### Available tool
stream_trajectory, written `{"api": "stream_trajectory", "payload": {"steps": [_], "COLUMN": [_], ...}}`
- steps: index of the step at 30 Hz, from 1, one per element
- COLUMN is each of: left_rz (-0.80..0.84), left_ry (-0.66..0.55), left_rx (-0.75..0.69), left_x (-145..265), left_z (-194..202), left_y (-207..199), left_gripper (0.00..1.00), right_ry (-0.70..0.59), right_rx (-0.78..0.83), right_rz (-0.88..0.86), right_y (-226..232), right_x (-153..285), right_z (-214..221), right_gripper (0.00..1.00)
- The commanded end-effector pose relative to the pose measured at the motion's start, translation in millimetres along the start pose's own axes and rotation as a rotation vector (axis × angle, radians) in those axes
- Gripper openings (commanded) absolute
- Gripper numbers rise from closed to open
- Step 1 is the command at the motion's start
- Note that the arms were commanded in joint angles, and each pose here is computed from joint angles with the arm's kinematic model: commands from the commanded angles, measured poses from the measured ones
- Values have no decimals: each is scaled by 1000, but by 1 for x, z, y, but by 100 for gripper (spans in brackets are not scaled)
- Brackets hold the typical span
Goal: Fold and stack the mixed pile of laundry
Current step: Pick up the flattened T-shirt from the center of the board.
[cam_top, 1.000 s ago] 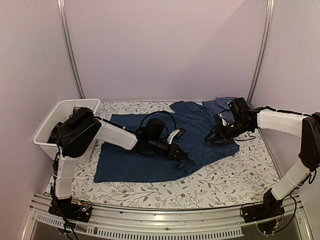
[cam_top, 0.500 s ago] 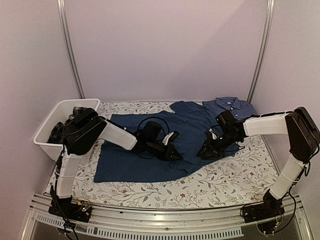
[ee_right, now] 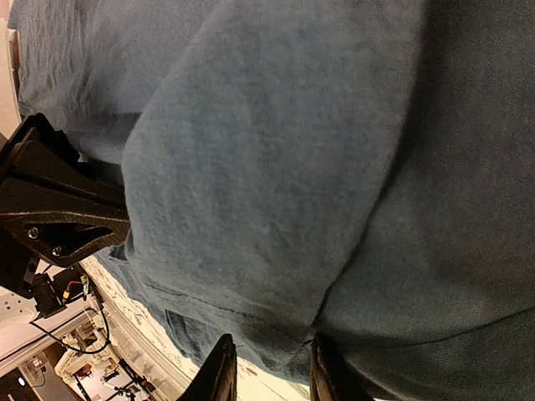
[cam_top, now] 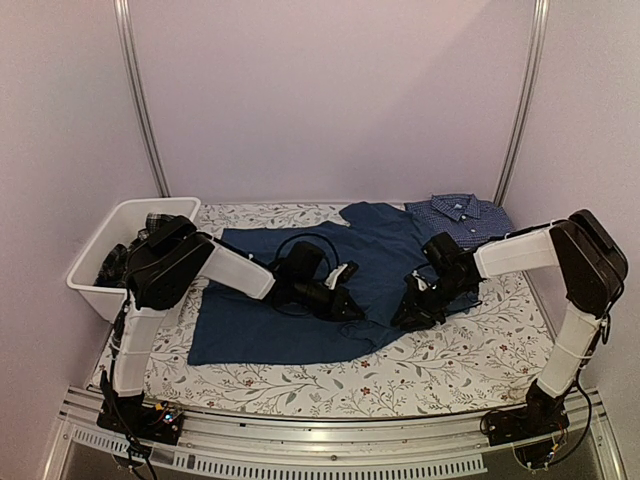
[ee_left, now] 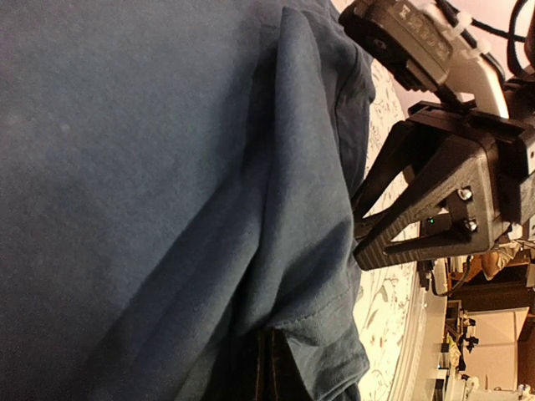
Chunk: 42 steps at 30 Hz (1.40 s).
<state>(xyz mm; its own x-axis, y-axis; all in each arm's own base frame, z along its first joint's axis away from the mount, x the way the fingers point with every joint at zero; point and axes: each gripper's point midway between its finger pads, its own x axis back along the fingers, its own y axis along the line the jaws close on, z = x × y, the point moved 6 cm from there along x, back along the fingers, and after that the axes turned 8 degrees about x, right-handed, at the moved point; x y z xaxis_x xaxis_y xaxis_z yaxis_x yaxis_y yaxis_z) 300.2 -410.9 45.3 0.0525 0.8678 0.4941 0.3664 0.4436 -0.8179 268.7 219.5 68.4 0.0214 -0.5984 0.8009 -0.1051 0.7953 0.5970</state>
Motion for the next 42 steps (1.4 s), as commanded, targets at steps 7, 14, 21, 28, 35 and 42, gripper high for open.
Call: {"api": "stream_trajectory", "payload": {"steps": [7, 14, 21, 28, 35, 42], "left_rz": [-39, -45, -51, -184, -345, -484], "left_ry": [6, -3, -33, -142, -153, -248], "left_rx": [12, -18, -154, -239, -96, 107], "left_x": [2, 7, 24, 100, 163, 210], "left_z": [-2, -6, -14, 0, 71, 117], "left_y": [14, 6, -29, -69, -54, -34], "left_gripper": [0, 0, 28, 63, 69, 84], "right_ry": [-24, -72, -122, -61, -54, -15], "right_rx": [-7, 10, 25, -107, -368, -407], "right_rz": [7, 5, -37, -79, -84, -127], "right_y": [2, 18, 35, 25, -4, -11], "right_x": [-6, 24, 65, 99, 143, 146], "right_z": [-4, 2, 25, 113, 214, 240], "right_gripper": [7, 0, 0, 0, 0, 0]}}
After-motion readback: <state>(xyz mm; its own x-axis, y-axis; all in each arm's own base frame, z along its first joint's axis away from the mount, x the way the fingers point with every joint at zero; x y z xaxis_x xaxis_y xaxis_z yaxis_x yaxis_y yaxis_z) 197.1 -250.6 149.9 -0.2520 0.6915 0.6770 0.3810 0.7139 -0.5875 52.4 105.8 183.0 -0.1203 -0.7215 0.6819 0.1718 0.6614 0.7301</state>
